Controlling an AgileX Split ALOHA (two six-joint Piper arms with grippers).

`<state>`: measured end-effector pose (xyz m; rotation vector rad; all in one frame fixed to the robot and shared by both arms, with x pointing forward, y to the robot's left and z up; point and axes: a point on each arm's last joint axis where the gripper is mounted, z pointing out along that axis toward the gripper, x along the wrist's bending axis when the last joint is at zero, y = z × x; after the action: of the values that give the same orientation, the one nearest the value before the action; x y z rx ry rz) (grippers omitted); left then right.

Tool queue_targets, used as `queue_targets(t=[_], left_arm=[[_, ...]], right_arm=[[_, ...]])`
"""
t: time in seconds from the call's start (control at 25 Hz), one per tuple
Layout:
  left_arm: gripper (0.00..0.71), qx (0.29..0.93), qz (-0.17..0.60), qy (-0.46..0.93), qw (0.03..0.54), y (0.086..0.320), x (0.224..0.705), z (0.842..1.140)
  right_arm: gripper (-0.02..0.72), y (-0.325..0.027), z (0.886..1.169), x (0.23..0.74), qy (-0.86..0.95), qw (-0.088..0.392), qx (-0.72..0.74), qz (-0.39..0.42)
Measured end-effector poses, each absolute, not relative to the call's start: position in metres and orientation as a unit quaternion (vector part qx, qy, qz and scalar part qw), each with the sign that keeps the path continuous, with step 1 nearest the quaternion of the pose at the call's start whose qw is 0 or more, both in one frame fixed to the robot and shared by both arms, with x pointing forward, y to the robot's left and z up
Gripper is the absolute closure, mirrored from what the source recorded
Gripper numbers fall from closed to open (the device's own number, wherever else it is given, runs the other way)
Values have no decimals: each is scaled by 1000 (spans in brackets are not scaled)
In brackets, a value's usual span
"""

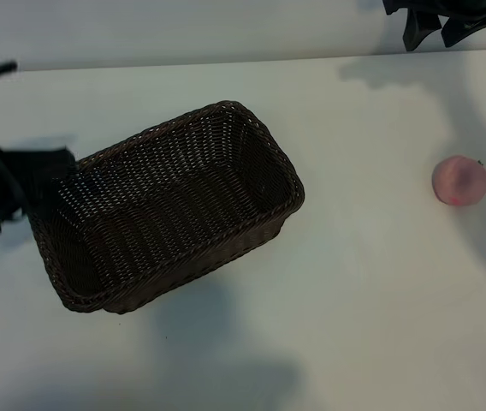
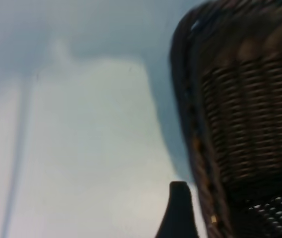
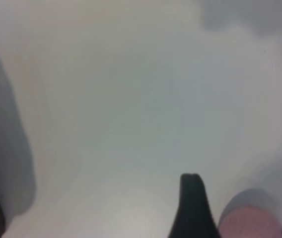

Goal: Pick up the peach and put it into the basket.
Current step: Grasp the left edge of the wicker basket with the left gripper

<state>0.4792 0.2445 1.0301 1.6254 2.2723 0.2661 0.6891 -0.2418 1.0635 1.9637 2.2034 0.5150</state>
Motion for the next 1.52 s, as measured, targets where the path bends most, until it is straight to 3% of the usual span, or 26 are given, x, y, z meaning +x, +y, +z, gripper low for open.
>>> queue_targets(t=[0.4,1.24,1.36,1.52], left_arm=[[118,512,113,835,168,253,470,991],[130,512,49,845,149,235,499,926],[205,513,48,844,151,234,500,924],[438,515,47,843,149,235,500,923]], right_arm=[[209,-242,1064,689,733,72,654,172],[209,-242,1064,689,734,73,653,172],[209,-242,1064,689,734,73,653,172],[209,-242,1064,689,734,73,653,172]])
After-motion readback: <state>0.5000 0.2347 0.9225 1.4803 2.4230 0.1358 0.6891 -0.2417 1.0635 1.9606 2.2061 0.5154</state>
